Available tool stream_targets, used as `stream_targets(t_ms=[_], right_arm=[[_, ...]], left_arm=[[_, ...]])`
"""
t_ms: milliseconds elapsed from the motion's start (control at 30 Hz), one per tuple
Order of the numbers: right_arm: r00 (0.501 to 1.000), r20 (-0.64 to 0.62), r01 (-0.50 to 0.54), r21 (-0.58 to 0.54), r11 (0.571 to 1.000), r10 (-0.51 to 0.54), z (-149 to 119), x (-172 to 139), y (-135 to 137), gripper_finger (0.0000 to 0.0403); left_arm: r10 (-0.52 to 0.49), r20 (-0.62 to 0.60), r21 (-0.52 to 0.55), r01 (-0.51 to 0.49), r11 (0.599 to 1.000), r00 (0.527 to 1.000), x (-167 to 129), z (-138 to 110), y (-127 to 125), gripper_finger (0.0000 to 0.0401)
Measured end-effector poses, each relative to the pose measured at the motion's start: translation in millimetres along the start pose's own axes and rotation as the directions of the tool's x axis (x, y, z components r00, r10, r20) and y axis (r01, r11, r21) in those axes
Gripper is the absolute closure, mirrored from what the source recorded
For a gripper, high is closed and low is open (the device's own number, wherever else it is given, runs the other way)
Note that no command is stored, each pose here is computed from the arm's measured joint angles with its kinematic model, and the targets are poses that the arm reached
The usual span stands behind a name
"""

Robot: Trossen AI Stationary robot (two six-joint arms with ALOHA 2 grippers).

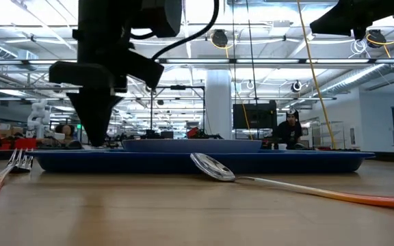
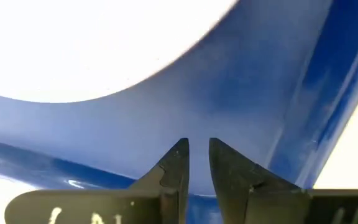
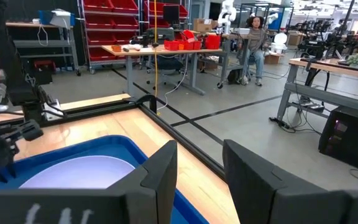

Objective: Pick and place plate/cup/fork/spoon on tray
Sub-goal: Adjust the blue plate on the serving tray

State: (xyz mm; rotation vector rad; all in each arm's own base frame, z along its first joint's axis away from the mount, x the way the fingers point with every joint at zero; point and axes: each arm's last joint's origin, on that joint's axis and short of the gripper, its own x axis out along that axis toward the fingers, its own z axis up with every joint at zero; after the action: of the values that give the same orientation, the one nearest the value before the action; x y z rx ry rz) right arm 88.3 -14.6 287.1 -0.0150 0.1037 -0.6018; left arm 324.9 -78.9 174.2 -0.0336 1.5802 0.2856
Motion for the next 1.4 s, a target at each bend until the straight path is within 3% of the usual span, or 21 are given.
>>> stream_targets(t_ms=[367, 633, 833, 1033, 1267, 1400], right_arm=[[1.000, -0.001, 0.000, 0.005, 1.000, 0.000, -0.1, 0.1, 0.1, 0.0282], [1.000, -0.001, -0.001, 0.016, 1.000, 0.001, -0.1, 0.1, 0.1, 0.0282], [1.000, -0.001, -0.001, 0.016, 1.000, 0.001, -0.1, 0.1, 0.1, 0.0282], [1.000, -0.001, -0.002, 0.016, 1.000, 0.002, -0.1, 0.0, 0.1, 0.0282], [1.000, -0.001, -0.001, 0.016, 1.000, 0.001, -0.1, 0.1, 0.1, 0.0282], [1.000, -0.004, -0.002, 0.014, 1.000, 0.002, -0.4, 0.1, 0.1, 0.0282]], left_arm=[[0.040, 0.135, -0.077, -0.029, 0.997, 0.990, -31.7, -1.2, 26.3, 0.0334], [0.039, 0.039, -0.084, -0.036, 0.996, 0.998, -8.9, -1.3, 56.1, 0.0334], [-0.035, 0.113, -0.050, 0.041, 0.998, 0.993, 14.1, 5.6, 68.2, 0.0334], [0.006, 0.132, -0.041, -0.001, 0.999, 0.991, 15.9, 8.6, 76.7, 0.0334], [-0.027, 0.212, -0.002, 0.028, 1.000, 0.977, 13.6, 16.0, 71.8, 0.0334], [-0.011, 0.185, 0.001, 0.011, 1.000, 0.983, 13.8, 12.9, 72.5, 0.0334]])
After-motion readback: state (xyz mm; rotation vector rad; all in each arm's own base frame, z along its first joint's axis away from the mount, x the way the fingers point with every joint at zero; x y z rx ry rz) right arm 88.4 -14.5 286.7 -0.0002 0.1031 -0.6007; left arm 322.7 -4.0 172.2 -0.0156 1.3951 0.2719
